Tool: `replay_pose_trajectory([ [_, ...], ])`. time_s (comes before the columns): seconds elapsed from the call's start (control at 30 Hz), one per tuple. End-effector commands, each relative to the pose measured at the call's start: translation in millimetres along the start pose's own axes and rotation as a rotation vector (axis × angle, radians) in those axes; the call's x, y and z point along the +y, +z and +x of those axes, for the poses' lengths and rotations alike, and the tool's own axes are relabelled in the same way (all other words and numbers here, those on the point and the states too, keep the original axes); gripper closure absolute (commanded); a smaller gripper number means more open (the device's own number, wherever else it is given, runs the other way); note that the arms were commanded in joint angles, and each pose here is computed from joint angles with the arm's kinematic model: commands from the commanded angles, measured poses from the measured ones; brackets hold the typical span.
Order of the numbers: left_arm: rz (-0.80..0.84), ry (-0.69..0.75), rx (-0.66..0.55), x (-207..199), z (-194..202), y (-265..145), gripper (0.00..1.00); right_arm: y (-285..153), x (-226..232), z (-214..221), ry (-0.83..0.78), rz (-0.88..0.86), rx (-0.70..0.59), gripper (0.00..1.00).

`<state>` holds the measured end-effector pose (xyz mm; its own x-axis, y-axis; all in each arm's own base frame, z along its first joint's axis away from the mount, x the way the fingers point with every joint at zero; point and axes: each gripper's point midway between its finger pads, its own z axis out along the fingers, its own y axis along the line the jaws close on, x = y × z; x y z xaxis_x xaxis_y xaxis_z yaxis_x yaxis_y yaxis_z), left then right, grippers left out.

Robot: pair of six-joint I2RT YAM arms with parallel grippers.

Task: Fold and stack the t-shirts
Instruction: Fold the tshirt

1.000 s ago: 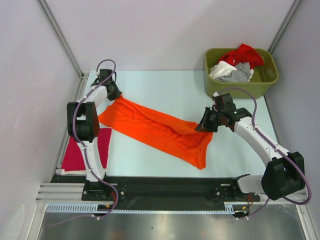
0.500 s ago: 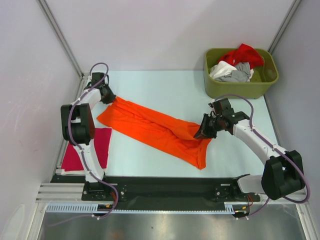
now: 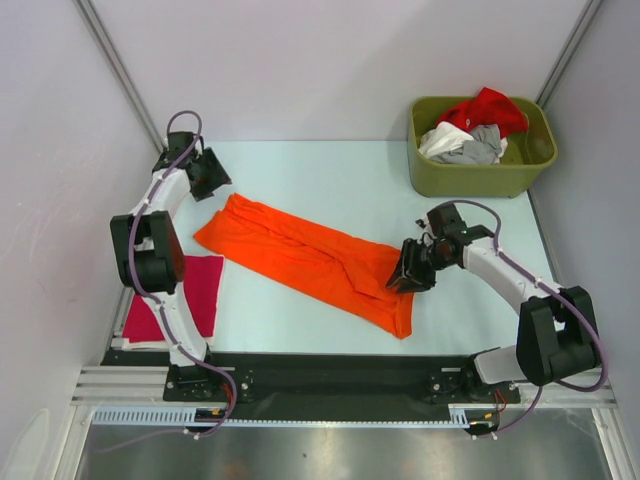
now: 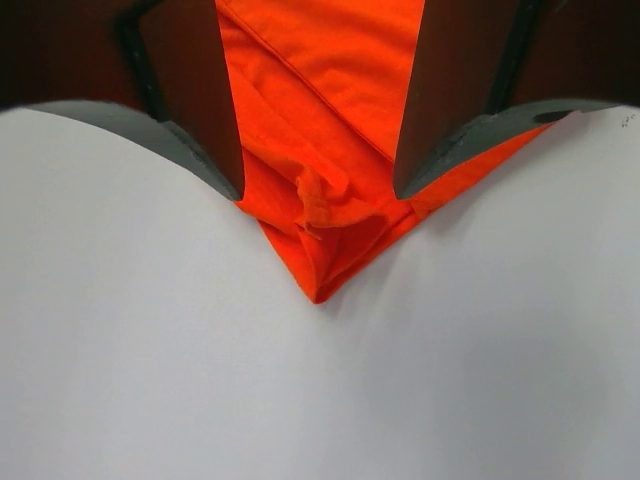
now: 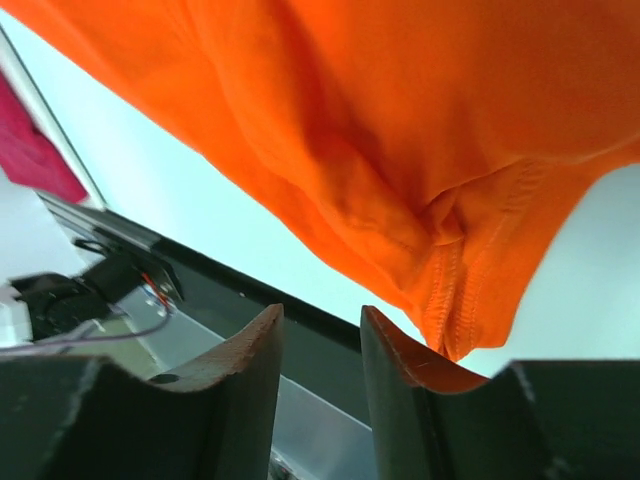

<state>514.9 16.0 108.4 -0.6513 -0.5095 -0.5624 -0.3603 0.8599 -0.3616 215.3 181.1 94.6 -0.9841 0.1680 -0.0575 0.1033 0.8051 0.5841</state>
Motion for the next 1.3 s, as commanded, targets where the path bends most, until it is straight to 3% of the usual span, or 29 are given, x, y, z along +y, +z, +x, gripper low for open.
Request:
replay_pose_trajectory([
  [0.0,0.053,0.039,0.032,-21,0,-7,0.32,-21,7,-21,0.003,-0.063,-0.072,0.57],
  [0.07,0.070,0.068,0.060,-29,8,-4,0.38,-23,11,-38,0.020,-0.090,-0.118,0.57],
  [0.17,0.128,0.081,0.072,-43,17,-5,0.61,-16,30,-67,0.028,-0.146,-0.157,0.62],
  [0.2,0.149,0.084,0.058,-49,17,-7,0.62,-10,36,-75,0.028,-0.164,-0.158,0.63],
  [0.4,0.260,0.130,0.061,-88,34,-6,0.52,42,100,-137,-0.037,-0.243,-0.171,0.69],
  [0.6,0.202,0.094,0.181,-69,61,28,0.57,99,123,-185,0.011,-0.234,-0.195,0.75],
  [0.73,0.159,0.090,0.211,-53,67,33,0.58,119,134,-178,0.008,-0.248,-0.155,0.80],
  [1.0,0.037,0.070,0.233,-2,67,28,0.59,149,131,-162,-0.004,-0.232,-0.098,0.80],
  [1.27,-0.030,0.101,0.204,25,63,11,0.59,177,140,-144,-0.015,-0.244,-0.029,0.81],
])
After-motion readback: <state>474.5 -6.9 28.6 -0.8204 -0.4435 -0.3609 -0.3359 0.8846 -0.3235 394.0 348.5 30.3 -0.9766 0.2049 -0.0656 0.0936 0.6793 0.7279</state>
